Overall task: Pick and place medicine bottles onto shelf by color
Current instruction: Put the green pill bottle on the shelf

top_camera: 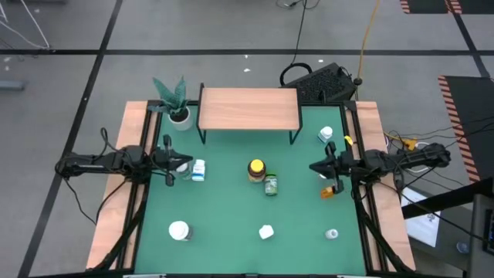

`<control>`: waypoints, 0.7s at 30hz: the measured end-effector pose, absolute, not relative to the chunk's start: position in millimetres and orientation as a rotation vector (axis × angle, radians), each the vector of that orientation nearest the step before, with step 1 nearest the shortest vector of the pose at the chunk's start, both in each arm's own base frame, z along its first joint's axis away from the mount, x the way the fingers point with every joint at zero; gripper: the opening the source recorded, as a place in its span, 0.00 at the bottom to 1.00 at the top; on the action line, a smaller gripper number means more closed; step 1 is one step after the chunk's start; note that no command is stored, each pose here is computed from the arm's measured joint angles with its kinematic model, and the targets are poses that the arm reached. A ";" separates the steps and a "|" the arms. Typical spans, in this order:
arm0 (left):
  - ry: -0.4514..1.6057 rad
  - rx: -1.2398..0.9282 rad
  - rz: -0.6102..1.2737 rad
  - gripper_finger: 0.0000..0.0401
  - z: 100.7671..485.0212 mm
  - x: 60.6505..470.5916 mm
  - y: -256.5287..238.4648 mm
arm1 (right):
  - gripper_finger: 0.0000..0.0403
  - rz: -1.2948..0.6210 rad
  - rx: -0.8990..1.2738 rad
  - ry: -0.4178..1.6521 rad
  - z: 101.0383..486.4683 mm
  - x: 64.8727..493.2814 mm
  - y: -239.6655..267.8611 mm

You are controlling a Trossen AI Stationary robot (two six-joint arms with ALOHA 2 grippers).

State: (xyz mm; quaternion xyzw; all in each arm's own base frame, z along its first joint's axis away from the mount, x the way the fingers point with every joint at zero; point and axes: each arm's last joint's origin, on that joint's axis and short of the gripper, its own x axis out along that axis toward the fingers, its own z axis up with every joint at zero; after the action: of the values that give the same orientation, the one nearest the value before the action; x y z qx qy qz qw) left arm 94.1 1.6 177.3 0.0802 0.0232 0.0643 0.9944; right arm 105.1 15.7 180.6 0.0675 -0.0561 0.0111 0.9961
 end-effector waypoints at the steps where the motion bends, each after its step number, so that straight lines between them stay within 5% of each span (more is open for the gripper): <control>1: 0.018 0.149 0.131 0.05 180.1 94.1 1.6 | 0.07 0.015 0.135 -0.106 180.0 105.9 15.7; 11: -0.160 0.030 0.136 0.05 196.7 92.8 1.6 | 0.29 -0.051 0.310 0.033 166.2 117.1 16.5; 21: -0.156 0.052 0.156 0.05 196.6 92.8 2.2 | 0.32 -0.109 0.242 -0.072 174.6 127.9 16.6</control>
State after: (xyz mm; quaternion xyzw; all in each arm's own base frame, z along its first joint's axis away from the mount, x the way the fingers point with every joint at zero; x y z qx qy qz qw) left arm 92.8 2.2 196.6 0.0261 -0.0778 0.0780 0.9936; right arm 127.9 16.6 174.6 0.1206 -0.0359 -0.0543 0.9906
